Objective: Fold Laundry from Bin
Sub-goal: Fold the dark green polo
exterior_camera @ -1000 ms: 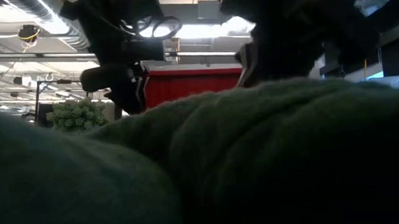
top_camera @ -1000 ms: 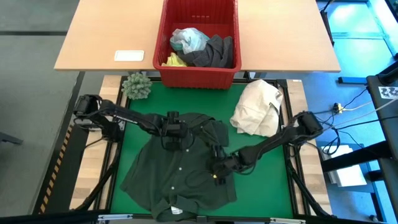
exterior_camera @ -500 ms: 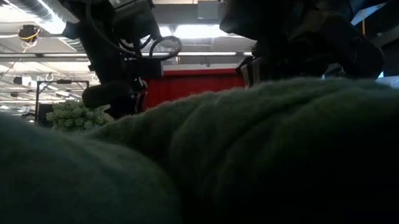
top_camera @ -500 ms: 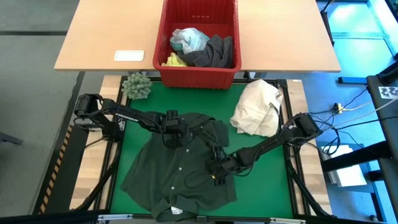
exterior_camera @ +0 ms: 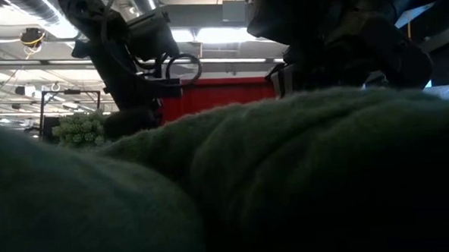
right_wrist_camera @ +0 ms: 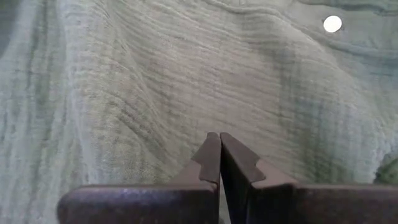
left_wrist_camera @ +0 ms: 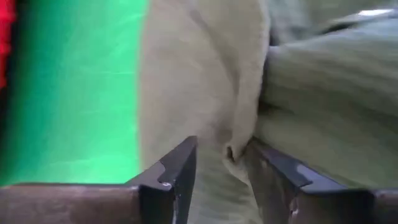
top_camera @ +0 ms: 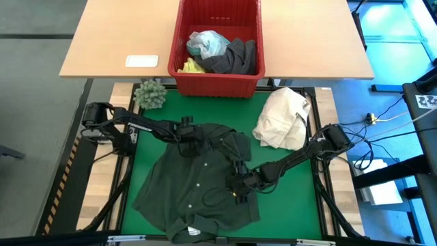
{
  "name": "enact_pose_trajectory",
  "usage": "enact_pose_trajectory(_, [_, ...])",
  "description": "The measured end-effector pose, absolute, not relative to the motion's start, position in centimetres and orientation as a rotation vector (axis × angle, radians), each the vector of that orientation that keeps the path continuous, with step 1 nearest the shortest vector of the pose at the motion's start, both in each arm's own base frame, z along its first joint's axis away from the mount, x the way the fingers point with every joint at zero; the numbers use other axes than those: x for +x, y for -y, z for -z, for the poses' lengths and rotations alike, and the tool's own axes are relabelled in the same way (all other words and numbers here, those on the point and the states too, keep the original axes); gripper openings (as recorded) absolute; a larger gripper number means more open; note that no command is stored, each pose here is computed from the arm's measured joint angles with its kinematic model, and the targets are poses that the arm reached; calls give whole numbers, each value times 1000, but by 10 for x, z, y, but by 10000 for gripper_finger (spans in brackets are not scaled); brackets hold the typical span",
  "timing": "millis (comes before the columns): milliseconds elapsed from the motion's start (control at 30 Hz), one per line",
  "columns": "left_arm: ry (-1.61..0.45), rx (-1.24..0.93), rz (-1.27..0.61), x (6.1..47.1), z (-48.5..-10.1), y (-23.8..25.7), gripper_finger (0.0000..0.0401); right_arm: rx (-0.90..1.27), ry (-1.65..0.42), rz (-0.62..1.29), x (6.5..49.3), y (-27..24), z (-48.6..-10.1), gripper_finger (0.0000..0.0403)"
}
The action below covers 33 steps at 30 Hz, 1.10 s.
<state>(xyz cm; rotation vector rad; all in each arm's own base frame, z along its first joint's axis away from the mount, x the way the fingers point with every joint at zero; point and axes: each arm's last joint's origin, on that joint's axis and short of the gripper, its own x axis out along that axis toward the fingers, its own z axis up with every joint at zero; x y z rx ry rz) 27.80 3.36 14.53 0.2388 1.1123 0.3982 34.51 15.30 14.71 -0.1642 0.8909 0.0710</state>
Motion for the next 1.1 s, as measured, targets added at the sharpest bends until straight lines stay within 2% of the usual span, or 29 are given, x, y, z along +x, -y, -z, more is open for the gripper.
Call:
enact_pose_trajectory(300, [-1101,278,-595,275,-148,-54,8,-161,-893,-78,345,-153,-147,7])
enact_pose_trajectory(400, [-1106,261,-613,274,-148,-62,5,-161,-894,-79,345,-153,-147,7])
enact_pose_trajectory(600, [-1123,160,-494,275,-149,-64,9,-157,-897,-88,345,-153,-147,7])
enact_pose_trajectory(800, [-1082,66,-363,285,-173,-47,21,-157,-897,-88,345,-153,-147,7])
enact_pose_trajectory(933, [-1050,125,-258,288,-182,-26,22,-157,-898,-88,345,-153,-147,7])
enact_pose_trajectory(1100, [-1099,187,-166,288,-170,-7,44,-155,-899,-91,345,-154,-147,7])
